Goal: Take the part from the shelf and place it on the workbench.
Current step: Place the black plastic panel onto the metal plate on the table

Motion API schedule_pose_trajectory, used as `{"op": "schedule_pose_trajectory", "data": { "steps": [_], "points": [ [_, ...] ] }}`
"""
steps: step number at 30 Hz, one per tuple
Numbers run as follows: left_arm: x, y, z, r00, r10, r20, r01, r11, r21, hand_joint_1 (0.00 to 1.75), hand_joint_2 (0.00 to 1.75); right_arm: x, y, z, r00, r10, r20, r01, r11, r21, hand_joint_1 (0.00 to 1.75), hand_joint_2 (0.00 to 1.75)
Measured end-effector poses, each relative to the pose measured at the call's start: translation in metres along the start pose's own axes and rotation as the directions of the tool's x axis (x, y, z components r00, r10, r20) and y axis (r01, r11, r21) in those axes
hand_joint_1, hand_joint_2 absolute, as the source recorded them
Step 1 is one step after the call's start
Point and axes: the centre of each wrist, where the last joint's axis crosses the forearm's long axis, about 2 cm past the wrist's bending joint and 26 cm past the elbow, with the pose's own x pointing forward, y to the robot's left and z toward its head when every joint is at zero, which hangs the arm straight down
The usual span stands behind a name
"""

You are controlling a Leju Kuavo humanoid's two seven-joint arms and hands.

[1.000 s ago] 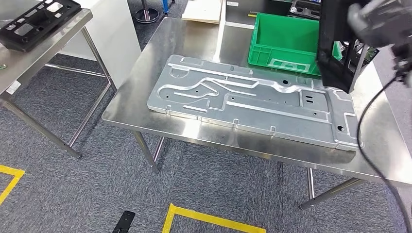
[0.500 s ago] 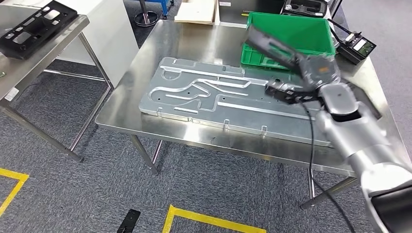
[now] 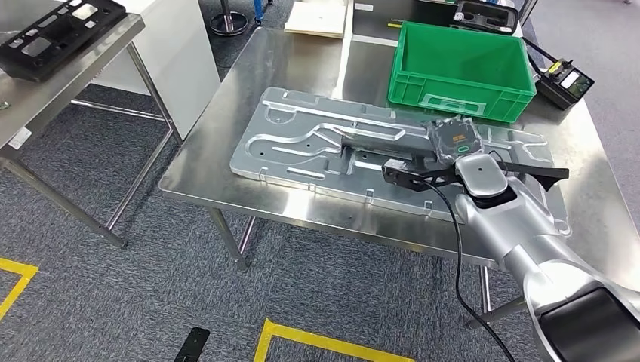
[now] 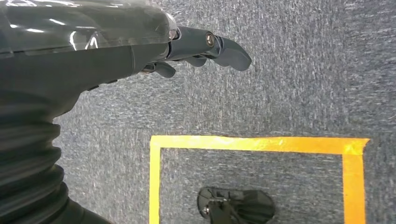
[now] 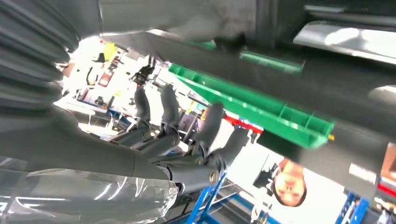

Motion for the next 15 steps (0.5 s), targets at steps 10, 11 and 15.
{"op": "schedule_pose_trajectory", "data": {
  "steps": [10, 11, 15],
  "points": [
    [0.0054, 0.0017, -0.0011, 0.994, 0.063, -0.094, -0.053, 0.993, 0.103, 0.00, 0.00, 0.0057, -0.0019, -0.0021, 1.000, 0.026, -0.015, -0.025, 0.999, 0.042, 0.00, 0.00],
    [0.0052, 0.0018, -0.0010, 0.993, 0.063, -0.097, -0.053, 0.993, 0.106, 0.00, 0.00, 0.0059, -0.0025, -0.0024, 0.999, 0.028, -0.018, -0.027, 0.999, 0.044, 0.00, 0.00],
    [0.0031, 0.0019, -0.0006, 0.994, 0.050, -0.101, -0.039, 0.994, 0.102, 0.00, 0.00, 0.0025, -0.0020, -0.0019, 0.999, 0.031, -0.041, -0.029, 0.998, 0.053, 0.00, 0.00]
  ]
}}
